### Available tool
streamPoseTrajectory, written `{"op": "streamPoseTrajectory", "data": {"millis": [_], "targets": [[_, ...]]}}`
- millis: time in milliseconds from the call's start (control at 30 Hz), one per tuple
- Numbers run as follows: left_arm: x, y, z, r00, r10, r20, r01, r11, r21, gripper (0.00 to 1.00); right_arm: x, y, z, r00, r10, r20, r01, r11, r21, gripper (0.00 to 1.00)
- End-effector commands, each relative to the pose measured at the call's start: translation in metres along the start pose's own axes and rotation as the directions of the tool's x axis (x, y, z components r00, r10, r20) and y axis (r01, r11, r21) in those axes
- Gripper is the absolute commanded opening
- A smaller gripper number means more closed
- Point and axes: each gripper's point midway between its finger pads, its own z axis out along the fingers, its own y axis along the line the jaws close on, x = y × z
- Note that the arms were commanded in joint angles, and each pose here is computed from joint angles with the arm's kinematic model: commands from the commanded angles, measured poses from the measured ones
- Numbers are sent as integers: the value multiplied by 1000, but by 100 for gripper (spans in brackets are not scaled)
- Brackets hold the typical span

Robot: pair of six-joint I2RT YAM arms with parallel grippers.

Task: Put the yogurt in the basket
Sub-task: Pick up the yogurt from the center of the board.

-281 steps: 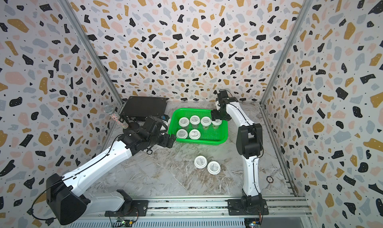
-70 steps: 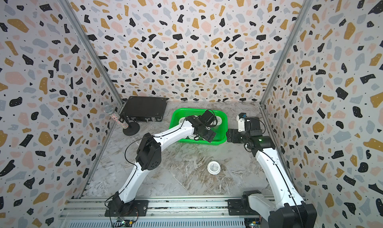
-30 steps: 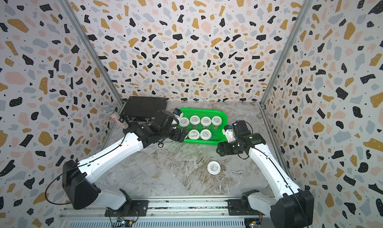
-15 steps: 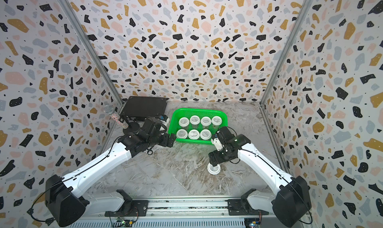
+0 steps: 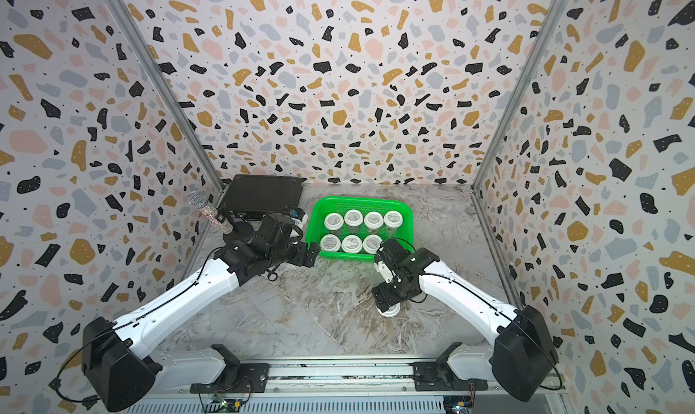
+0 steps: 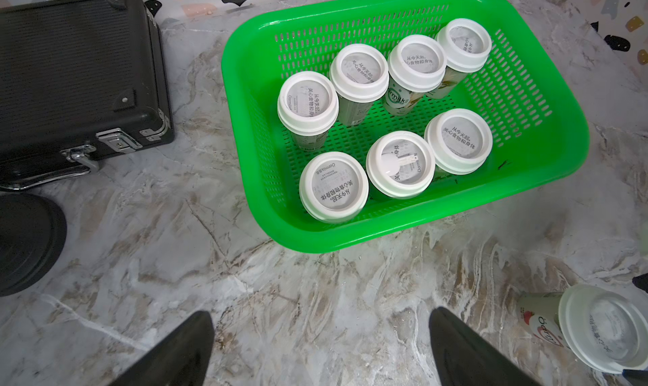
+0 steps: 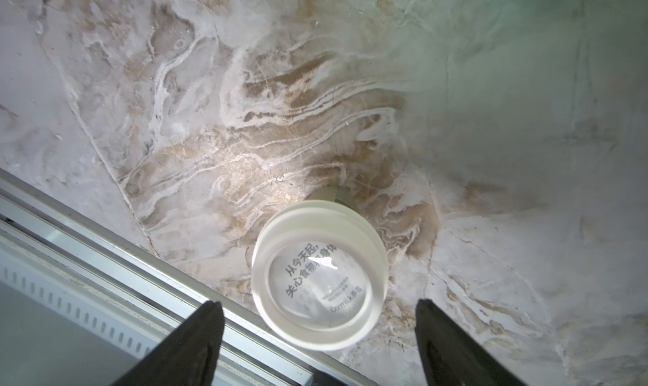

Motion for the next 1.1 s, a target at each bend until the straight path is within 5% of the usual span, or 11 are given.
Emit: {"op": "streamPoseTrajectory", "data": {"millis": [0,1067], "targets": [[-7,2,1,1000,-1,24,1,1000,-2,99,6,-4,4,1000,11,-22,-10,1000,29,89],[-7,4,1,1000,4,22,-4,1000,-13,99,10,0,15,998,-8,-69,11,999,44,71]]}}
